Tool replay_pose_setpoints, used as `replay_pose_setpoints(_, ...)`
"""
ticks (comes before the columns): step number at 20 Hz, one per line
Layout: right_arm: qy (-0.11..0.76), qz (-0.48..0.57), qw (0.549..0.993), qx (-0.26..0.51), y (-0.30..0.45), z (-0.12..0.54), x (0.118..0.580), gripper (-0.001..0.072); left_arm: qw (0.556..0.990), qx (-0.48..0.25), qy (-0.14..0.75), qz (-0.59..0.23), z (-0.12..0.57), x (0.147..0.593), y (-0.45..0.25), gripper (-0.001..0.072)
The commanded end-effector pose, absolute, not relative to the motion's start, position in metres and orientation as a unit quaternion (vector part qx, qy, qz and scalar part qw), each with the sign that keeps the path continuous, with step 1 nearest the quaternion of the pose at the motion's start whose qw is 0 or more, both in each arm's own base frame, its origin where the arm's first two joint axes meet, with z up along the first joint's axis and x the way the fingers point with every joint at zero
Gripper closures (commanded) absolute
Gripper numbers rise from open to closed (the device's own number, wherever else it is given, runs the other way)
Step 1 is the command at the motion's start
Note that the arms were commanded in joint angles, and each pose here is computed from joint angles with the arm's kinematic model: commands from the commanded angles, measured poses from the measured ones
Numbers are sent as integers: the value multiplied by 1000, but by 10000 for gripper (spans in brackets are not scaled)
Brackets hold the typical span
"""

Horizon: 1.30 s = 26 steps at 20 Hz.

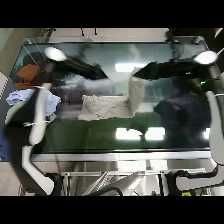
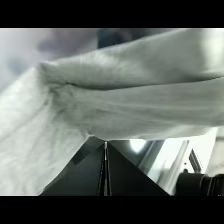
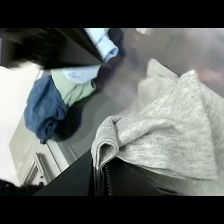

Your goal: Fold the shirts.

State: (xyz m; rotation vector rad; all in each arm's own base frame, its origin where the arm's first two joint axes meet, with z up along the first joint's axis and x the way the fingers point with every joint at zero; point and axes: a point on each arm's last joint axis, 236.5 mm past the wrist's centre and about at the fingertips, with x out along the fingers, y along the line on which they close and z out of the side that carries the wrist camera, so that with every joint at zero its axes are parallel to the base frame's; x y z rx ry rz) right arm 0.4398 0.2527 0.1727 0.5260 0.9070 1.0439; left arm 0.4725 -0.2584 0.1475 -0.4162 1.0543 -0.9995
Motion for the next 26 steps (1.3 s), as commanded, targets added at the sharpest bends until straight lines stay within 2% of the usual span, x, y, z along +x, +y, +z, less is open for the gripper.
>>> replay_pose_setpoints(1, 391, 480, 751, 228, 359, 140, 443, 695, 801, -184, 407, -398, 235, 443, -154, 696)
replay_pose_setpoints(3, 391, 480, 757, 206, 428, 91, 432, 691, 834, -185, 373, -363, 265, 421, -116, 696)
replay_pose_setpoints(4, 390, 472, 767, 194, 459, 59, 427, 652, 847, -178, 358, -350, 275, 409, -101, 696)
replay_pose_setpoints(5, 392, 457, 775, 190, 482, 29, 423, 495, 857, -173, 347, -340, 280, 399, -91, 697)
replay_pose_setpoints(6, 399, 441, 781, 192, 500, 0, 418, 374, 863, -172, 342, -329, 282, 391, -83, 696)
replay_pose_setpoints(7, 410, 431, 778, 200, 510, -21, 412, 292, 867, -177, 340, -318, 281, 384, -75, 696)
replay_pose_setpoints(9, 426, 428, 771, 203, 509, -37, 411, 272, 872, -182, 340, -302, 274, 373, -64, 696)
replay_pose_setpoints(12, 432, 450, 754, 207, 469, -2, 428, 298, 877, -196, 338, -278, 261, 367, -50, 696)
replay_pose_setpoints(13, 430, 459, 751, 202, 446, 18, 435, 400, 877, -202, 340, -272, 257, 366, -47, 696)
replay_pose_setpoints(15, 444, 441, 759, 180, 383, 46, 452, 394, 870, -205, 353, -276, 251, 361, -48, 696)
replay_pose_setpoints(17, 505, 370, 764, 155, 299, 47, 458, 381, 864, -205, 360, -286, 250, 356, -52, 696)
replay_pose_setpoints(18, 542, 321, 763, 143, 255, 39, 458, 238, 864, -205, 361, -286, 250, 356, -52, 696)
replay_pose_setpoints(19, 571, 280, 760, 135, 221, 28, 455, 133, 863, -205, 361, -286, 250, 356, -52, 696)
replay_pose_setpoints(20, 595, 247, 753, 136, 195, 15, 450, 87, 864, -205, 361, -286, 250, 356, -52, 696)
replay_pose_setpoints(23, 629, 208, 733, 153, 169, -30, 441, 70, 864, -205, 361, -286, 250, 356, -52, 696)
replay_pose_setpoints(26, 649, 210, 711, 171, 181, -67, 439, 70, 863, -205, 362, -287, 249, 355, -52, 695)
